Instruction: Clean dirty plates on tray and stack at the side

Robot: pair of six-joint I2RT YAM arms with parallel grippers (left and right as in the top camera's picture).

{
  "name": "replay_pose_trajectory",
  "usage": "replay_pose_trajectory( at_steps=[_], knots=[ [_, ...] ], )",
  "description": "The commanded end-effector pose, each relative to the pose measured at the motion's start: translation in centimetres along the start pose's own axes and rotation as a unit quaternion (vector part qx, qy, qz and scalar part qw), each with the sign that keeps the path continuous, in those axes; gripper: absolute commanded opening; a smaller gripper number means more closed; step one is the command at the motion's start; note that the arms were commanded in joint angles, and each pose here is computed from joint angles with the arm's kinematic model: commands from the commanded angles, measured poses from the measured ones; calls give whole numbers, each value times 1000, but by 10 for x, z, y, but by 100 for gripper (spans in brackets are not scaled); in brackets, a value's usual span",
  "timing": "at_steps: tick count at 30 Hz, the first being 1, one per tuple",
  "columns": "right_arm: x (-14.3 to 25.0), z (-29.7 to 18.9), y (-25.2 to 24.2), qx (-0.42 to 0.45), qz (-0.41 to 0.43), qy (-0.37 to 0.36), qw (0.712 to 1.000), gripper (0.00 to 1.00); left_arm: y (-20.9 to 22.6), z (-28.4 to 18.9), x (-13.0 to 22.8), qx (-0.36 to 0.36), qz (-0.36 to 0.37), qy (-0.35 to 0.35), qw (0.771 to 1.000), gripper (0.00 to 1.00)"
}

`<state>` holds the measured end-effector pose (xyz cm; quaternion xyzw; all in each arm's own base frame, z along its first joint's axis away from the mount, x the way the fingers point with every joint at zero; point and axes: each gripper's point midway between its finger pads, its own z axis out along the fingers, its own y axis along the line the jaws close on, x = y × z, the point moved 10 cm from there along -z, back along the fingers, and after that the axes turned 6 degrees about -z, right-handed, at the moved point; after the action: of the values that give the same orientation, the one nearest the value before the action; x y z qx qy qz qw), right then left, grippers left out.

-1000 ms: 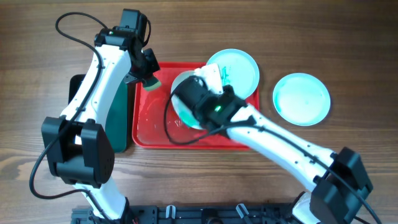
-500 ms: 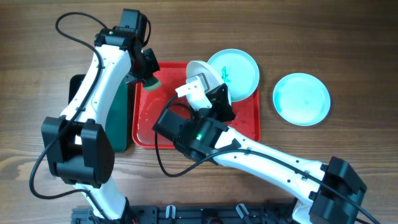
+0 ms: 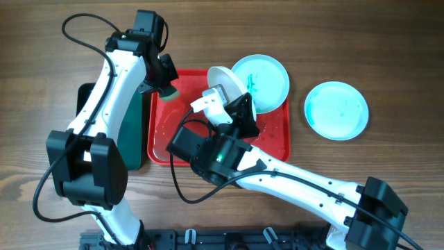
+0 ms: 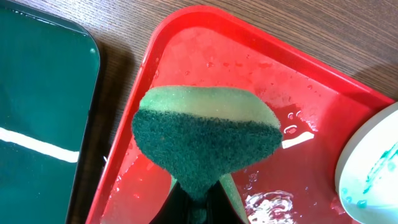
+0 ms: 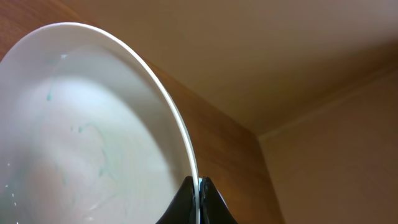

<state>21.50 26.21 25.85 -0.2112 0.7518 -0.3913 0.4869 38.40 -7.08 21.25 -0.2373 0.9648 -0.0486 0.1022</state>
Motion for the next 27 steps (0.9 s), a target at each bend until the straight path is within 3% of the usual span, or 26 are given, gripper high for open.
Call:
replay_pose_trajectory(
  at_steps=[1,14,16,18,21,24,27],
  knots=[
    [-5,-3,-14,20,17,-11,1000,4,-3,-3,-2,5,7,-5,1000,4],
    [-5,-3,-10,-5,22,-6,1000,4,-3,-3,-2,5,7,-5,1000,4],
    [-2,-4,0,-71,-1,10,997,5,-3,-3,-2,5,7,-5,1000,4],
    [2,-10,19,-214,-47,34,975,4,-3,-3,-2,5,7,-5,1000,4],
    [5,-23,40,-388,-35,63,919,4,-3,-3,-2,5,7,-5,1000,4],
    [3,-29,48,-470,-18,74,879,4,-3,-3,-2,5,8,-5,1000,4],
    [3,-18,45,-498,7,98,862,4,-3,-3,-1,4,8,-4,1000,4]
  ],
)
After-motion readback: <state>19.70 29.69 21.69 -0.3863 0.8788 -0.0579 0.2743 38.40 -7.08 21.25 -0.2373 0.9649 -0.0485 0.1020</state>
